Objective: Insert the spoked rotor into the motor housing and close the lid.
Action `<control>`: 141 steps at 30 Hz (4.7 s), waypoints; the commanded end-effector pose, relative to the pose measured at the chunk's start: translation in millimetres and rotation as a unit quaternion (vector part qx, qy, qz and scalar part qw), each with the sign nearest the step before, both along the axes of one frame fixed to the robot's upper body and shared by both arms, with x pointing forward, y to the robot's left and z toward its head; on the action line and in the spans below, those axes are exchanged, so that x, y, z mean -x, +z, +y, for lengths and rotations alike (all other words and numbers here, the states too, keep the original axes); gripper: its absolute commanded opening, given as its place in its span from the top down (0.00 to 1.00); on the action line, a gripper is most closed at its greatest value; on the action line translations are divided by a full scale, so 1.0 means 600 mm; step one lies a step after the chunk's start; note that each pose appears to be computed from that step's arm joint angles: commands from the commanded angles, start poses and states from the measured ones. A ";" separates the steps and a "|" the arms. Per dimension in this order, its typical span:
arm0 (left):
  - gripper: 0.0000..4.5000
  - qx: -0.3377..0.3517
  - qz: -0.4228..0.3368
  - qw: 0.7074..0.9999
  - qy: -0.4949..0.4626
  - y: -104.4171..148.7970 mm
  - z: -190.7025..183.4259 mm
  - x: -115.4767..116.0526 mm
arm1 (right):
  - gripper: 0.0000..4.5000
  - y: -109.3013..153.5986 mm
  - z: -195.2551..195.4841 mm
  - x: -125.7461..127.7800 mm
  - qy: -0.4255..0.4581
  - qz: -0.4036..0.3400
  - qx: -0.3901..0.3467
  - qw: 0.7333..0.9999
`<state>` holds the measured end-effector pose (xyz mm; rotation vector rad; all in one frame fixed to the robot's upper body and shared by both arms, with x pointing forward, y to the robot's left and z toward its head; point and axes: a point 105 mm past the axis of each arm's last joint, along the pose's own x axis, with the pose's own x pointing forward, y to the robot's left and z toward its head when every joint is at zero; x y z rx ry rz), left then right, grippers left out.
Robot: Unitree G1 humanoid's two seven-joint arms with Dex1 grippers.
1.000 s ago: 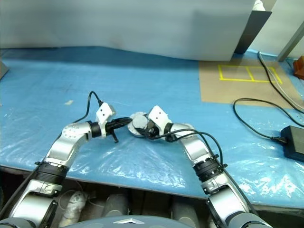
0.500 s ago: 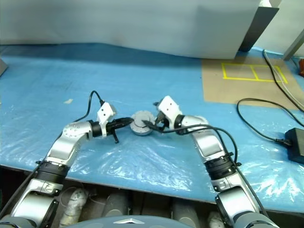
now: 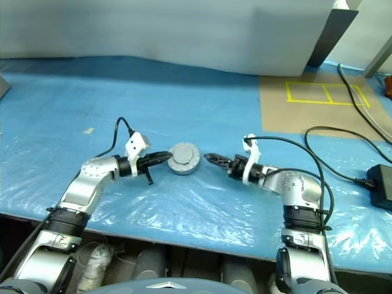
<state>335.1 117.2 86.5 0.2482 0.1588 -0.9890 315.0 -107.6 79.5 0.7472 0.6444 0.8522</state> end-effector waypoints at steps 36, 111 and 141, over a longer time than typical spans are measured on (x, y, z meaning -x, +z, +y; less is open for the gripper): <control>1.00 -0.020 0.024 0.999 -0.010 -0.030 -0.008 -0.007 | 0.71 -0.023 0.108 -0.022 -0.005 0.005 -0.031 0.999; 0.01 0.446 0.208 0.869 -0.044 0.151 -0.071 0.003 | 0.71 0.189 0.077 0.031 0.050 -0.095 -0.176 0.979; 0.21 0.495 0.271 0.821 -0.086 0.164 -0.139 -0.003 | 0.71 0.190 0.076 0.023 0.040 -0.094 -0.172 0.980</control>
